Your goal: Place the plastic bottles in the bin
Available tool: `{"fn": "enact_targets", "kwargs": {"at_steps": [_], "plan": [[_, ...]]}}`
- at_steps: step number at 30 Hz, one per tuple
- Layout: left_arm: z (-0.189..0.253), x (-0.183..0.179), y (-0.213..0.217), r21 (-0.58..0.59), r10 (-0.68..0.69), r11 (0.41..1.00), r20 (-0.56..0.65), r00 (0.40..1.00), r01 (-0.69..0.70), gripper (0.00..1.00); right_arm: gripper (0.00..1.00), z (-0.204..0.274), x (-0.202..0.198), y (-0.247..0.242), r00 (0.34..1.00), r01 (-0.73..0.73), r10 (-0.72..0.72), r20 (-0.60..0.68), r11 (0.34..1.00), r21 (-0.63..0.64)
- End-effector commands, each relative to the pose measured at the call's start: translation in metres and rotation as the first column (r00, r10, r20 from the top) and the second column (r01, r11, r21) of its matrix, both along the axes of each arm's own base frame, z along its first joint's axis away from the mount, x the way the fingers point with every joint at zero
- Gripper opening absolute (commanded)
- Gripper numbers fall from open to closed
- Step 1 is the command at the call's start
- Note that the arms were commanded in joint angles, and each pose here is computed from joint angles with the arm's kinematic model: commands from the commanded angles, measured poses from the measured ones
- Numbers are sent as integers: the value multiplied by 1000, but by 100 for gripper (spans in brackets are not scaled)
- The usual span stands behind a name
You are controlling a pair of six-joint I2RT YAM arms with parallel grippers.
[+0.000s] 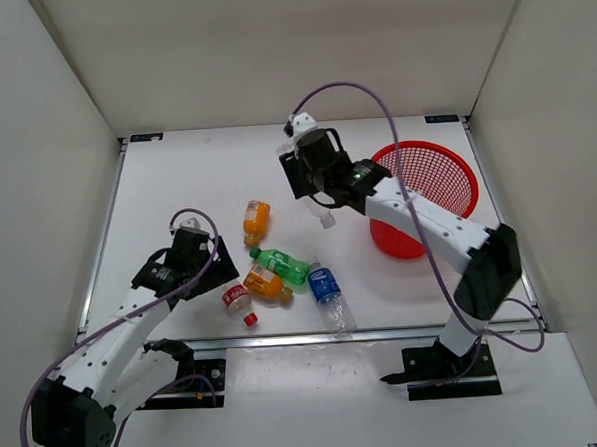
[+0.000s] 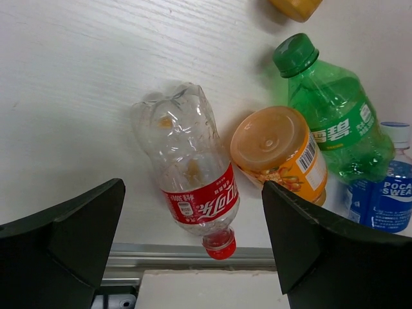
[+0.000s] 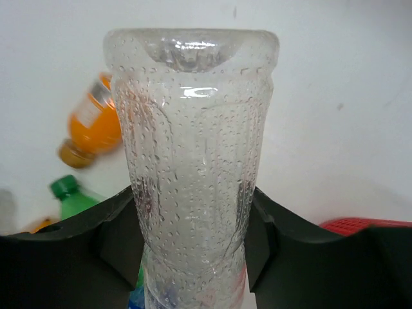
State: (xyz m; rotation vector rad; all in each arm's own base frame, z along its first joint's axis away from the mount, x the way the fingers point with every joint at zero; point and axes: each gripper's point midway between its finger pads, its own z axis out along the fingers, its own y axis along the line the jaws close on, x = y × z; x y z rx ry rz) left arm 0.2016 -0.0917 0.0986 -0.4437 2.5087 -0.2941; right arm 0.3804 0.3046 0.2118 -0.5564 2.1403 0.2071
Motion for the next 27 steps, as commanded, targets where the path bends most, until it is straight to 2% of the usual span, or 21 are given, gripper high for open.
{"fn": "enact_targets", "kwargs": {"at_steps": [1, 4, 8, 12, 14, 16, 17, 19, 21, 23, 26, 27], "plan": [[-8, 7, -10, -14, -6, 1000, -1, 1000, 6, 98, 17, 119, -12, -25, 965, 18, -36, 260, 997, 72], [-21, 5, -8, 3, 3, 1000, -39, 999, -3, 98, 18, 151, -14, -70, 928, 133, -152, 339, 988, 79], [-28, 7, -16, -23, 0, 1000, -41, 999, -1, 98, 17, 157, -7, -151, 881, 290, -313, 355, 950, 117], [-32, 12, -23, -55, 16, 998, -29, 999, -17, 99, 21, 142, -1, -218, 836, 400, -423, 350, 906, 139], [-34, 15, -23, -63, 22, 998, -27, 999, -24, 99, 21, 119, 2, -239, 840, 432, -450, 305, 893, 127], [-42, 12, -22, -52, 28, 998, -47, 999, -31, 99, 34, 97, 3, -263, 840, 475, -487, 239, 873, 109], [-43, 14, -22, -45, 34, 998, -49, 998, -36, 99, 48, 84, 0, -267, 847, 480, -490, 204, 871, 101], [-49, 12, -26, -49, 24, 998, -65, 998, -27, 99, 65, 86, -9, -267, 844, 479, -494, 208, 870, 118], [-55, 10, -29, -56, 17, 998, -81, 997, -22, 98, 92, 89, -14, -265, 840, 477, -490, 231, 871, 116], [-56, 11, -32, -51, 13, 999, -76, 997, -17, 99, 99, 103, -22, -262, 836, 475, -489, 249, 872, 116], [-61, 9, -30, -33, 14, 999, -91, 996, -17, 93, 99, 130, -37, -268, 815, 489, -506, 284, 862, 132], [-60, 10, -31, -36, 11, 999, -83, 997, -14, 88, 99, 134, -40, -269, 808, 498, -517, 283, 856, 142]]}}
